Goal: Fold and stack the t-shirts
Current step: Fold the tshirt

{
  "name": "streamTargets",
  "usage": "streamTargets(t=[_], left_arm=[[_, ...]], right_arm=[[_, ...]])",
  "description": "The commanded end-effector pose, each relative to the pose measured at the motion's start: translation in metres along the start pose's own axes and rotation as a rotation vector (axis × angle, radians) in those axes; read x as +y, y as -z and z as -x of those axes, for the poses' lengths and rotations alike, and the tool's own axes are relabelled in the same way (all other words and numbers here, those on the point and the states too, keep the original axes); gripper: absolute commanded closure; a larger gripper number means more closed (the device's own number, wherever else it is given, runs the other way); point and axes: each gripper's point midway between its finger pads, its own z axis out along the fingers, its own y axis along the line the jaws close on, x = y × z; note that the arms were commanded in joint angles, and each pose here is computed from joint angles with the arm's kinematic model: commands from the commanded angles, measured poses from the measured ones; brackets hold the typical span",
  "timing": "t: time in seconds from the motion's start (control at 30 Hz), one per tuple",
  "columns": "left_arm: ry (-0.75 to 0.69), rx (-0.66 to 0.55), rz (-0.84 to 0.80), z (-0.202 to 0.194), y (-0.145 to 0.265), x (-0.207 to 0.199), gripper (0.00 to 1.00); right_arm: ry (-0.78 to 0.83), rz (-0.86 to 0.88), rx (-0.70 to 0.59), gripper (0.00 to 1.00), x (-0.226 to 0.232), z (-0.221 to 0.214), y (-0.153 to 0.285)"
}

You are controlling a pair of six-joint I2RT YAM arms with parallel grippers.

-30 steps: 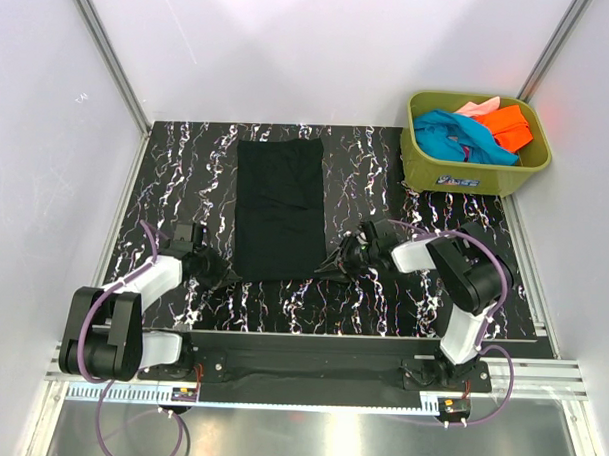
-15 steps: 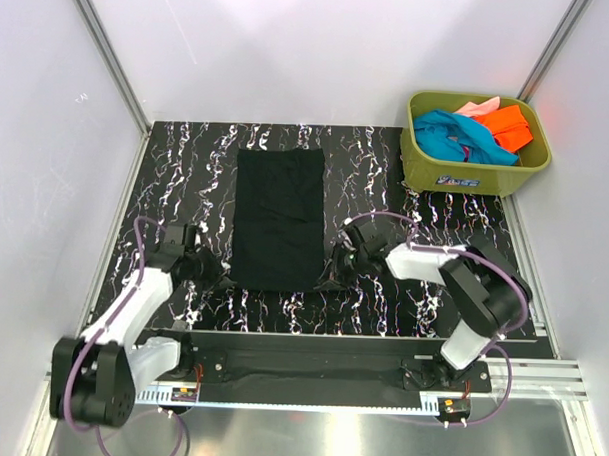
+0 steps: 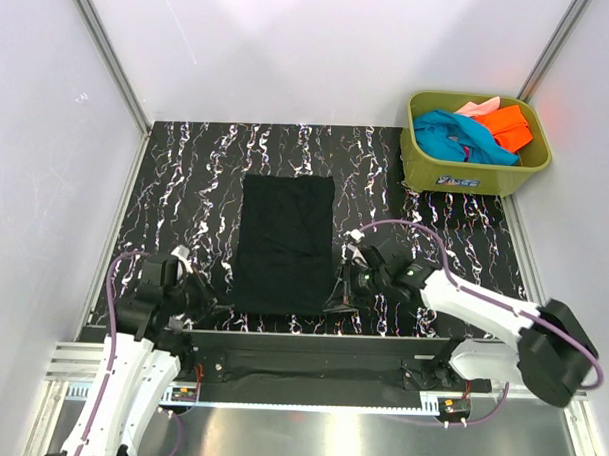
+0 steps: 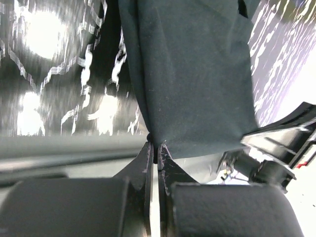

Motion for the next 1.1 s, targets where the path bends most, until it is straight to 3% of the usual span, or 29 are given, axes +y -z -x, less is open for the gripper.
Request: streamTargets(t=[0.0, 0.17, 0.33, 0.53, 0.7, 1.07], left_arm=[[0.017, 0.030, 0.003, -0.012, 0.023, -0.006, 1.00], [-0.024, -0.037, -0.008, 0.012, 0.042, -0.032, 1.00], [-0.066, -0.090, 0.003, 0.054, 0.041, -0.065, 1.00], [-0.097, -0.021, 0.041, 0.114, -0.001, -0.106, 1.00], [-0.157, -0.021, 0.017, 0.161, -0.021, -0.145, 1.00], [-0.170, -0.006, 0.037, 0.228, -0.068, -0.170, 1.00]], right_arm=[[0.001, -0.016, 0.020, 0.95, 0.002, -0.016, 0.023], [0.040, -0.052, -0.014, 0.96, 0.012, -0.007, 0.043], [0.066, -0.049, -0.071, 0.97, 0.037, 0.050, 0.051], [0.055, -0.026, -0.108, 0.97, 0.052, 0.134, 0.049], [0.064, -0.025, -0.091, 0.97, 0.060, 0.172, 0.041], [0.027, -0.010, -0.103, 0.96, 0.060, 0.242, 0.021]])
